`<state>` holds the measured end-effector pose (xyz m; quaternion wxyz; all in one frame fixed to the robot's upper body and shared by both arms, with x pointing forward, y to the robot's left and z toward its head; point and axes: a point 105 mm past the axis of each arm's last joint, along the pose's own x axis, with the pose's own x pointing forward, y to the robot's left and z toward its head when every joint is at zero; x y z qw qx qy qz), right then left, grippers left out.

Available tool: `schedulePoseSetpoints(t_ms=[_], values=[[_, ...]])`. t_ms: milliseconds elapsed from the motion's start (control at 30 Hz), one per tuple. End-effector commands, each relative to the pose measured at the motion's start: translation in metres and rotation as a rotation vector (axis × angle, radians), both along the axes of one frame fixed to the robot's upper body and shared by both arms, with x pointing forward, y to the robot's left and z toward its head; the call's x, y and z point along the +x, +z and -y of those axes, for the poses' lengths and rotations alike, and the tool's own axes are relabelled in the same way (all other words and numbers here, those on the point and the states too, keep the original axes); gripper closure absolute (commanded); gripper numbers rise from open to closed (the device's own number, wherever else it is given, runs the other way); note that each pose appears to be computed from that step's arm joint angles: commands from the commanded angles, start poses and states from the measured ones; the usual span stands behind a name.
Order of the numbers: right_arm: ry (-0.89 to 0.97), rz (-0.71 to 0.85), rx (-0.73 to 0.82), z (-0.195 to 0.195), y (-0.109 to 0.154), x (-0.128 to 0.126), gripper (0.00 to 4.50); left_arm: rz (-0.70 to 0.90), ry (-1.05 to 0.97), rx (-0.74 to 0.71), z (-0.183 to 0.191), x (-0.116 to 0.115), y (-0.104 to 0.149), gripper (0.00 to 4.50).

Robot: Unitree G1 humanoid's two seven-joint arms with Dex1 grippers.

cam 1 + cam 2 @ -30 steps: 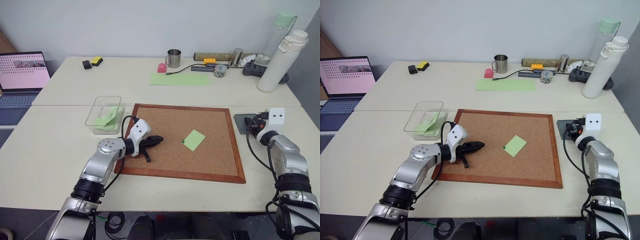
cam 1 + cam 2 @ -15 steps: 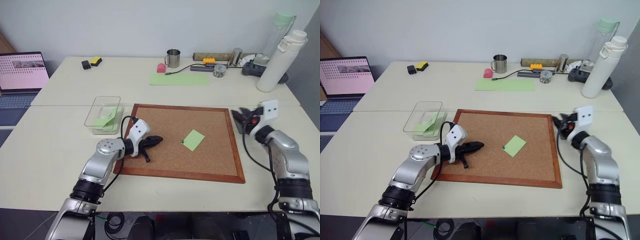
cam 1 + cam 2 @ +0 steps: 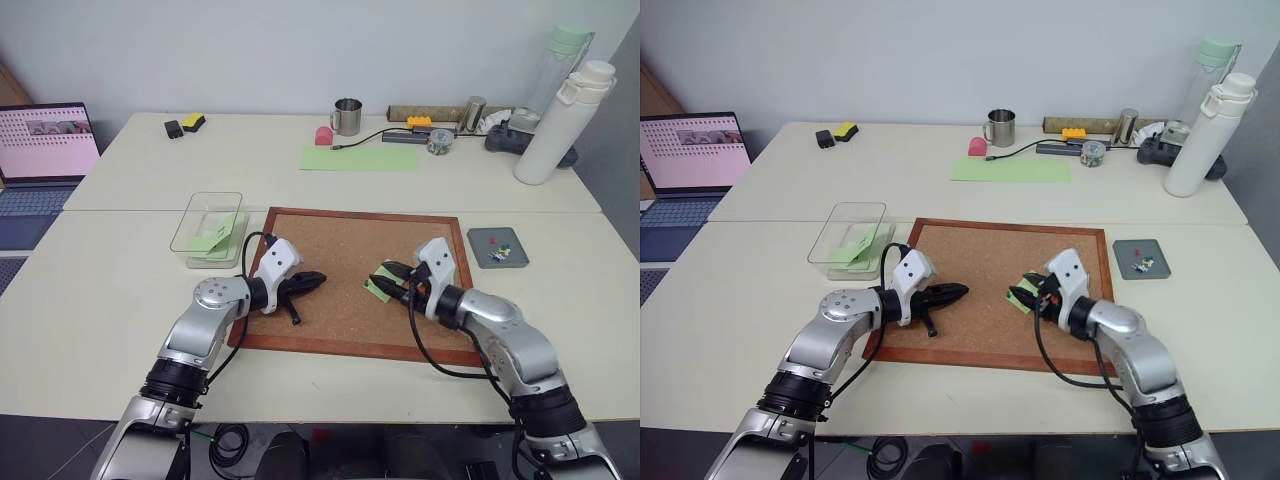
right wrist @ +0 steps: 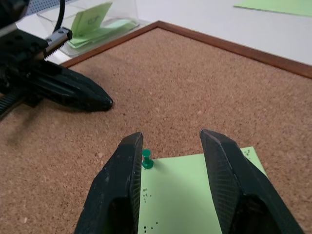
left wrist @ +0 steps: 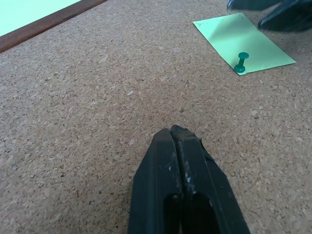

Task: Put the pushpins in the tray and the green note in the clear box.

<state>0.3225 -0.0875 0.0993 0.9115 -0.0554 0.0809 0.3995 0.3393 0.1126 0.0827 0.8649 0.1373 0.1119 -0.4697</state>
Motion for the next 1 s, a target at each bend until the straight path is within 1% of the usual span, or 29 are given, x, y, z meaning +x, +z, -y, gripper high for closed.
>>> schedulePoseSetpoints(t_ms=[33, 300, 567, 900, 1000], values=[[-0.004, 0.027, -0.029, -0.003, 0.001, 0.004, 2.57, -0.072, 0.015, 0.043, -0.007, -0.006, -0.018, 4.50], [0.018, 0.009, -0.047, -0.013, -0.005, 0.004, 2.57, -0.072, 0.018, 0.041, -0.007, -0.008, -0.019, 4.50], [0.052, 0.018, -0.043, -0.022, -0.002, 0.004, 2.57, -0.070, 0.023, 0.040, -0.008, -0.007, -0.017, 4.50], [0.145, 0.015, -0.091, -0.028, -0.004, -0.006, 2.57, -0.067, 0.031, 0.043, -0.010, -0.007, -0.017, 4.50], [0.146, 0.019, -0.089, -0.034, -0.003, -0.003, 2.57, -0.066, 0.032, 0.042, -0.010, -0.006, -0.017, 4.50]])
